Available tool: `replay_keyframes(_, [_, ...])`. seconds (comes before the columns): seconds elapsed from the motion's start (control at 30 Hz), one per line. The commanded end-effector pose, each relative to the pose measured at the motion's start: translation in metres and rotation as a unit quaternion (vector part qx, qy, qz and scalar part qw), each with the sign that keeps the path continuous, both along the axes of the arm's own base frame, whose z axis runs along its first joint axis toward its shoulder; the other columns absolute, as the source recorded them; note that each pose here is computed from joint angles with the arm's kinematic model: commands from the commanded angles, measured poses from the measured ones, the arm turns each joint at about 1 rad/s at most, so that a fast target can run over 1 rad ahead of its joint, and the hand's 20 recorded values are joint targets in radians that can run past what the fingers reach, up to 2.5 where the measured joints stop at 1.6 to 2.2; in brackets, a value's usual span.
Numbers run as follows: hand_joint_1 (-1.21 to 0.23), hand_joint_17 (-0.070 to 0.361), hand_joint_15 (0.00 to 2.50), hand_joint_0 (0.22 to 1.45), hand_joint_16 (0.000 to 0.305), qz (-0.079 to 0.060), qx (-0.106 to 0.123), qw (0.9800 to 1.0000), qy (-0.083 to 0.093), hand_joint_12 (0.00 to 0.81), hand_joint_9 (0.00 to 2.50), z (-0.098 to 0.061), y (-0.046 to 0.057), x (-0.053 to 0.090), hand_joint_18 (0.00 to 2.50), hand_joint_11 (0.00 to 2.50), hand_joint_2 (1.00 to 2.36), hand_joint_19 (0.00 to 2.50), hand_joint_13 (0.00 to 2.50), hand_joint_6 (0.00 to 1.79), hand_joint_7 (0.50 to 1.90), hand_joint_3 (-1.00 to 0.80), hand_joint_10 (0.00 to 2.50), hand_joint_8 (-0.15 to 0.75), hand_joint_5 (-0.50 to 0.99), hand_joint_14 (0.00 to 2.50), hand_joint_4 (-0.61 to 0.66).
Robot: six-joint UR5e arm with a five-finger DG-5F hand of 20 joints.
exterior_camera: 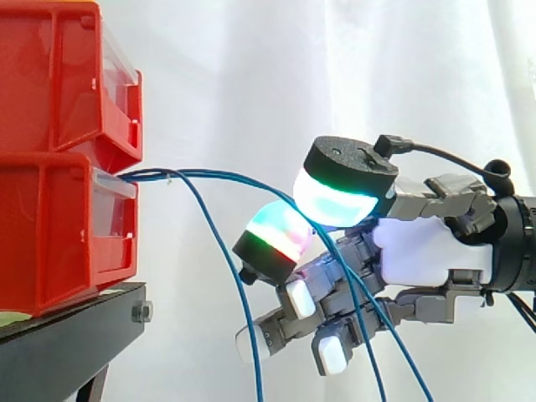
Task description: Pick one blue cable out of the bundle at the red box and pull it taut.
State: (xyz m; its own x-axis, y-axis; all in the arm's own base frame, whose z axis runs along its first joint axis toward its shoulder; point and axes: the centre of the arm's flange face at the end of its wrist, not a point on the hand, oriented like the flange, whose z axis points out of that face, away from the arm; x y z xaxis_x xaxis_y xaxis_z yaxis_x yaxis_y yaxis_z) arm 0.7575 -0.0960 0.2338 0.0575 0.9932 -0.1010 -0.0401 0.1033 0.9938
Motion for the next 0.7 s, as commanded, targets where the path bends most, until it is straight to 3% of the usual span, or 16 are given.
replay_keyframes(0.0, [-0.90, 0.136, 0.30, 0.69, 0.060, 0.000, 0.000, 1.0000, -0.001, 0.399, 0.85, 0.0009, -0.0005, -0.0001, 0.86, 0.81, 1.02, 0.53, 0.60, 0.91, 1.07, -0.16, 0.02, 0.368, -0.16, 0.01, 0.05])
replay_keyframes(0.23, [-0.97, 0.134, 0.29, 0.75, 0.059, 0.000, 0.000, 1.0000, -0.001, 0.389, 0.78, 0.0009, -0.0003, -0.0001, 0.80, 0.77, 1.01, 0.49, 0.54, 0.89, 0.99, -0.32, 0.01, 0.353, -0.18, 0.01, 0.04])
replay_keyframes(0.37, [-0.98, 0.133, 0.28, 0.77, 0.059, 0.000, 0.001, 1.0000, -0.002, 0.389, 0.77, 0.0006, -0.0004, 0.0005, 0.78, 0.77, 1.01, 0.50, 0.53, 0.89, 1.02, -0.33, 0.01, 0.352, -0.18, 0.01, 0.04])
replay_keyframes(0.67, [-0.84, 0.131, 0.29, 0.62, 0.058, 0.000, 0.000, 1.0000, -0.001, 0.386, 0.81, 0.0011, -0.0005, 0.0000, 0.80, 0.66, 1.02, 0.56, 0.55, 0.86, 1.11, -0.21, 0.01, 0.308, -0.15, 0.01, 0.04])
